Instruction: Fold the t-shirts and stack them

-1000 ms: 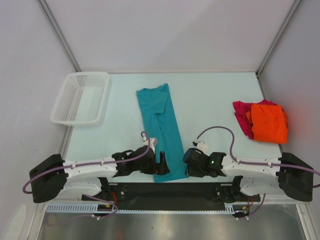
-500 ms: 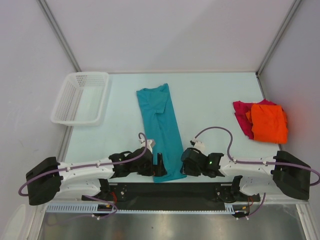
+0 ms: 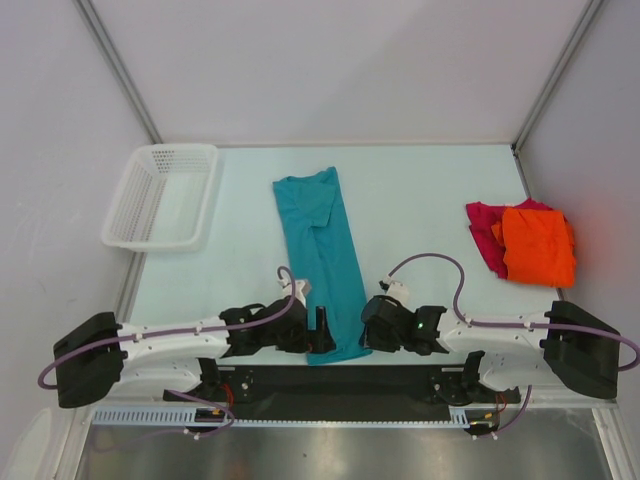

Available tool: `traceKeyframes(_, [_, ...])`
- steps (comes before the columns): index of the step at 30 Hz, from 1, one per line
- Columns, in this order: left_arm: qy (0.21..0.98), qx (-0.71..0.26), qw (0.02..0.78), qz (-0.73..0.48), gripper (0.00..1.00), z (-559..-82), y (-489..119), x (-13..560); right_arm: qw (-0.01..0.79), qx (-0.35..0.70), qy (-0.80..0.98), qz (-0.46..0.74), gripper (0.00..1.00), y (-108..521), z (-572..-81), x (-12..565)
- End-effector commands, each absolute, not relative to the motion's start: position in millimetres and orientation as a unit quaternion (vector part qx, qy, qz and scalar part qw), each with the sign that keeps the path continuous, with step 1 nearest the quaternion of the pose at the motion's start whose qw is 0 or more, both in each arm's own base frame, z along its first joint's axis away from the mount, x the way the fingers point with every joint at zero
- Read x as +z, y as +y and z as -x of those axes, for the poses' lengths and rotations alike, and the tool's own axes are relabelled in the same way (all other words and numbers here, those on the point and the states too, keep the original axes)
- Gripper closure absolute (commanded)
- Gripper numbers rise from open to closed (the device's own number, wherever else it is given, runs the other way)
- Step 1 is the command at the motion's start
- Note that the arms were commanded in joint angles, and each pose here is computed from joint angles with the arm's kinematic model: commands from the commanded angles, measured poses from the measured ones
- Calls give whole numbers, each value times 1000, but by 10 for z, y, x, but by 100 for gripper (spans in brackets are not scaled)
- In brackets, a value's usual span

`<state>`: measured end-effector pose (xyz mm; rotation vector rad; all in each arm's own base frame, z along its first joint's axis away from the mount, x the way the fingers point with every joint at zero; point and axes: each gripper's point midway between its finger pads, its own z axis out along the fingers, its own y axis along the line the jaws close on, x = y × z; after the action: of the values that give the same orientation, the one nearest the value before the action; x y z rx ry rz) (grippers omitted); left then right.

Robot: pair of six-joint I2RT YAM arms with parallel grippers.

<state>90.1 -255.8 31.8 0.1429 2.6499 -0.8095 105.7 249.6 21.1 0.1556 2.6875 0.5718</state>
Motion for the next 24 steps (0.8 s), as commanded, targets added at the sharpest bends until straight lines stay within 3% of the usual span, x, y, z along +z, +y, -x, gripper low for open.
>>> traceKeyframes(1, [966,-218,133,-43,1,-621,-2210,-37,193,169,965,-52,64,2350,-1023,104])
traceKeyframes(16, [967,-220,116,-62,9,-373,-2300,-73,203,159,965,-51,66,2319,-1059,132])
traceKeyframes(19, [966,-221,119,-62,12,-381,-2301,-57,206,160,964,-48,71,2328,-1073,155])
traceKeyframes(24, [966,-218,125,-64,26,-400,-2281,-47,213,168,962,-45,92,2350,-1092,221])
